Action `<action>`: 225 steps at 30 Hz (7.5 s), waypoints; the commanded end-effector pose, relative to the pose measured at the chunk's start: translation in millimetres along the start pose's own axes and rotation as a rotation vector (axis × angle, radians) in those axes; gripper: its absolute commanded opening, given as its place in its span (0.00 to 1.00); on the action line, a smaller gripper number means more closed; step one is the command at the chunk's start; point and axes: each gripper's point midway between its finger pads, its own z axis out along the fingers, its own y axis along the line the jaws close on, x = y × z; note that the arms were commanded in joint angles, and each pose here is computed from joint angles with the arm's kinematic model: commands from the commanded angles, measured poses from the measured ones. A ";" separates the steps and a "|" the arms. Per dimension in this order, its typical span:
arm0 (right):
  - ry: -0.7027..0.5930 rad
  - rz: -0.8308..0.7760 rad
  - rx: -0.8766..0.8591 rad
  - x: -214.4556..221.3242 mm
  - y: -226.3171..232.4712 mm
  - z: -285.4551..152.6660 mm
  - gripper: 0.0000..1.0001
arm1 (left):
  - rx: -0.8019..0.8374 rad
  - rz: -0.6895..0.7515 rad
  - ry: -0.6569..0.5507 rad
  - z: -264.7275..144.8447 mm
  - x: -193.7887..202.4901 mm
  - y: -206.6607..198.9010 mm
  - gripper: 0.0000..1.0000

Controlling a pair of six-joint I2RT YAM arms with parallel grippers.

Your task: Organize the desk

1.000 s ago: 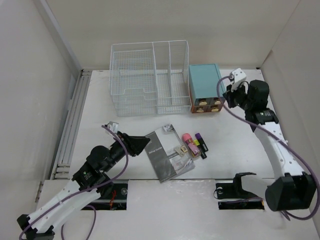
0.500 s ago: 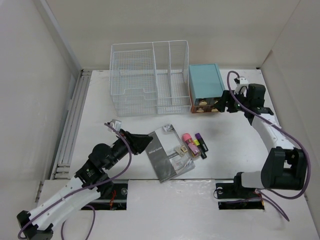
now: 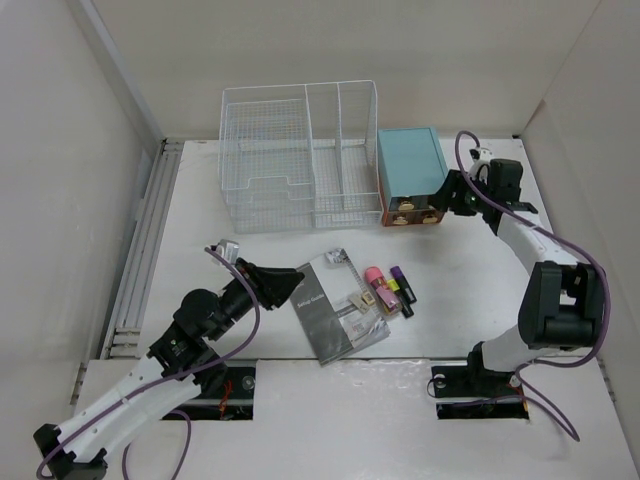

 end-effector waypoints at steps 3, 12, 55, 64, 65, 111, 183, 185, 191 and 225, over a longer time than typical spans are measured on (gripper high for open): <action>-0.116 -0.005 0.026 -43.5 -3.3 5.1 0.65 | 0.036 0.008 -0.036 -0.5 -10.1 -10.0 0.34; -0.108 0.010 0.038 -40.2 -8.4 11.0 0.63 | 0.028 0.017 -0.041 -2.1 -12.6 -9.6 0.34; -0.019 -0.251 -0.242 57.2 65.7 -93.9 0.99 | 0.046 0.016 -0.062 -8.2 -17.6 -14.0 0.34; -0.071 -0.434 -0.439 47.0 120.1 -141.3 0.99 | 0.041 0.016 -0.056 -6.5 -14.5 -11.3 0.34; -0.071 -0.434 -0.439 47.0 120.1 -141.3 0.99 | 0.041 0.016 -0.056 -6.4 -14.5 -11.3 0.34; 0.780 -0.791 -0.186 197.7 153.7 -31.3 0.66 | 0.007 0.006 -0.072 -15.9 -18.3 -6.2 0.32; 0.031 -1.414 -0.795 -20.6 140.5 -76.5 0.00 | -0.008 0.025 -0.056 -18.2 -20.9 -7.7 0.30; 0.013 -1.435 -0.808 -23.0 134.2 -72.3 0.00 | -0.014 0.035 -0.050 -17.1 -19.4 -5.9 0.30; -0.040 -1.510 -0.903 -16.4 120.4 -73.4 0.00 | -0.014 0.035 -0.049 -17.1 -19.3 -5.9 0.30; -0.210 -1.667 -0.886 -14.8 68.4 -43.2 0.36 | -0.027 0.035 -0.049 -18.5 -18.6 -3.0 0.30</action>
